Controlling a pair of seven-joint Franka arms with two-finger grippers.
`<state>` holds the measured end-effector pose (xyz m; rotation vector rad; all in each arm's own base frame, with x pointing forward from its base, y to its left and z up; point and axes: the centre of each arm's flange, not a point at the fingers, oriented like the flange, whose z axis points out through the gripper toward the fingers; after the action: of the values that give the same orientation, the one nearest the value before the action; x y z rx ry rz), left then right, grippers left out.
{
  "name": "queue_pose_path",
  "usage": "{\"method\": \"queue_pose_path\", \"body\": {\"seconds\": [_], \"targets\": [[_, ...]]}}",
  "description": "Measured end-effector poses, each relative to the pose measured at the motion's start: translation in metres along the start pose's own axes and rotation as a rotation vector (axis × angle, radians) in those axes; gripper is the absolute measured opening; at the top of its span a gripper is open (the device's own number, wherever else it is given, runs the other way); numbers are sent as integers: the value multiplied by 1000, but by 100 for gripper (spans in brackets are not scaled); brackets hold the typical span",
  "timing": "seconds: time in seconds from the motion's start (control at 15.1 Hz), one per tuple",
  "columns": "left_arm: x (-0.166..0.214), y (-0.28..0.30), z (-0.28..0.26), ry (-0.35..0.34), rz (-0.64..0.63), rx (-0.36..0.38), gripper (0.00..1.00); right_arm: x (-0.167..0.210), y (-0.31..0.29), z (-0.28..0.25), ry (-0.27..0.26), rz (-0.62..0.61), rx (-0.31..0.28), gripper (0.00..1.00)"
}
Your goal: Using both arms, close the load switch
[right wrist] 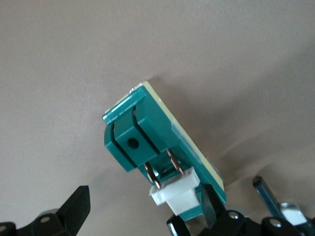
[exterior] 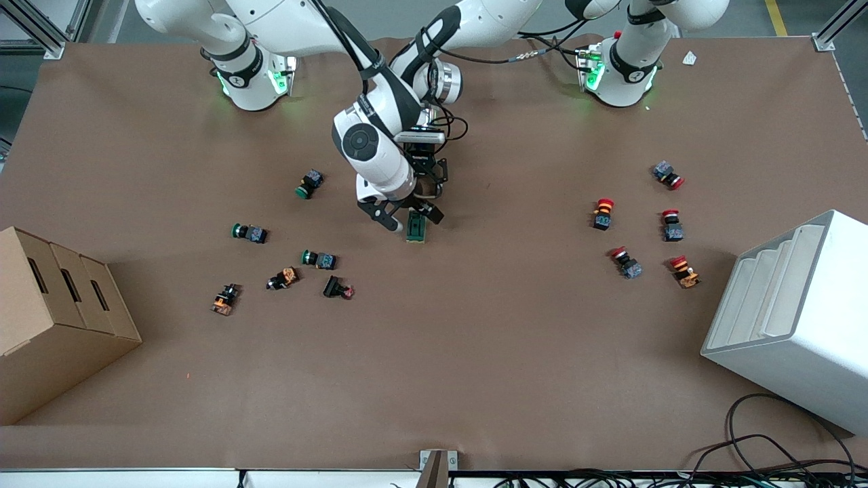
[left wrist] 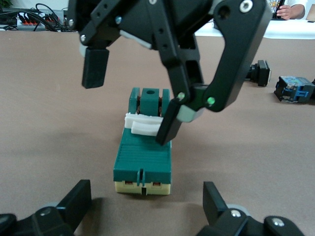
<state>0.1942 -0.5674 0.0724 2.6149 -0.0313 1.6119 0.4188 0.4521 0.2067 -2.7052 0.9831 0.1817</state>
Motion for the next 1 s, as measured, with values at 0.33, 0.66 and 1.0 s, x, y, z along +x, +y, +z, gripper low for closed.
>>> {"method": "queue_pose_path", "body": {"seconds": [0.33,0.66,1.0], "targets": [[0,0,0,0,-1,0,100,-11,0,2,-4,-11,-4,100],[0,0,0,0,-1,0,100,-8,2,6,-1,-6,-10,100],[0,0,0,0,-1,0,100,-5,3,11,11,0,7,100]]}}
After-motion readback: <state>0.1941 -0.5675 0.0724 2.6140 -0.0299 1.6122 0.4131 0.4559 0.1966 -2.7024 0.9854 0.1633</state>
